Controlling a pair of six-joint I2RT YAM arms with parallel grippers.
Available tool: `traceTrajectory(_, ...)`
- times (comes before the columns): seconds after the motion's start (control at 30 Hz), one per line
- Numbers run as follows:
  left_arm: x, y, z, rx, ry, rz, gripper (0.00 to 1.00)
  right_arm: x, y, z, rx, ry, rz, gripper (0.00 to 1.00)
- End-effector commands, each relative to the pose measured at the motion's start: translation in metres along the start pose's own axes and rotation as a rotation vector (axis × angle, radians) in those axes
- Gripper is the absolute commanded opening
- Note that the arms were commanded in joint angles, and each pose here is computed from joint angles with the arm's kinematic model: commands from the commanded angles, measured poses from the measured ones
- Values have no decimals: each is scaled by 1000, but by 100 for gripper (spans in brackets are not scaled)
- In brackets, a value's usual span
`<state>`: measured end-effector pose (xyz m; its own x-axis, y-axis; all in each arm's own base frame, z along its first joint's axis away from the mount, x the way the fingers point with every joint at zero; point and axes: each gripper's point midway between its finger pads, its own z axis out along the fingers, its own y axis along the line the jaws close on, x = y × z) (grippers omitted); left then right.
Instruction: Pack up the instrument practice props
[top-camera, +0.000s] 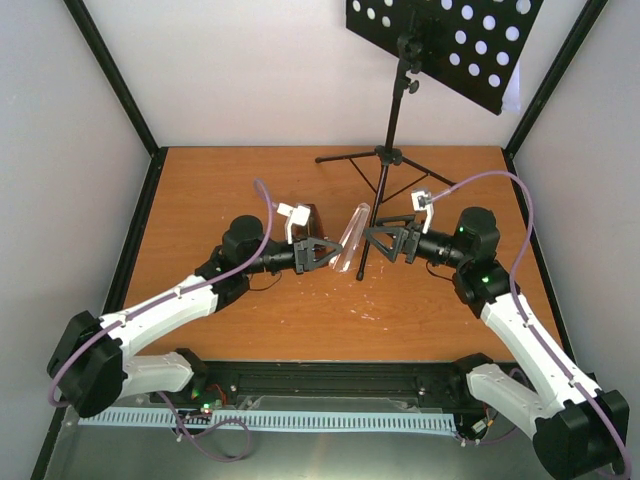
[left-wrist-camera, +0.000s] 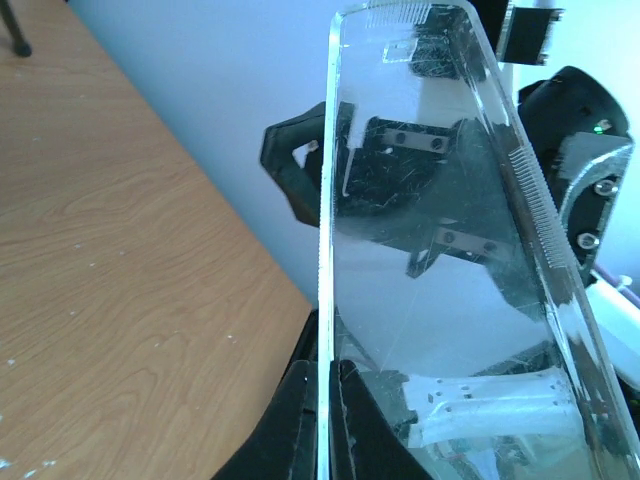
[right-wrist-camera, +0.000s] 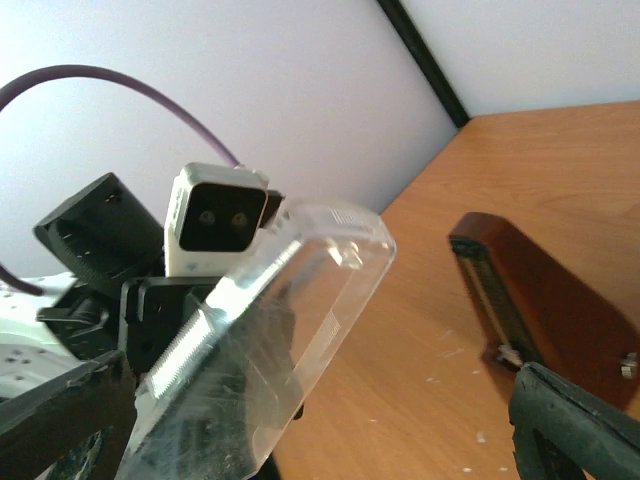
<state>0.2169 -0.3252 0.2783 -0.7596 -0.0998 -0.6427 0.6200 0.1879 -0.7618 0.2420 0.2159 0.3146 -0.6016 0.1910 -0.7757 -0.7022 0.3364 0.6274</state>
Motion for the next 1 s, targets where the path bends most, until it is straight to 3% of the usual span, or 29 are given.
traceTrajectory(0.0,-18,-39,2,137,-26,35,0,-12,27,1,-134,-14,56,100)
traceTrajectory(0.37,-32,-73,0,257,-26,58,0,-42,66,6,-232,-73,104,100)
traceTrajectory(0.67,-37,-80,0,274,-29,80,0,-45,76,7,-253,-87,116,83)
traceTrajectory(0.97,-39,-83,2,280,-22,98,0,-48,87,10,-280,-91,103,84)
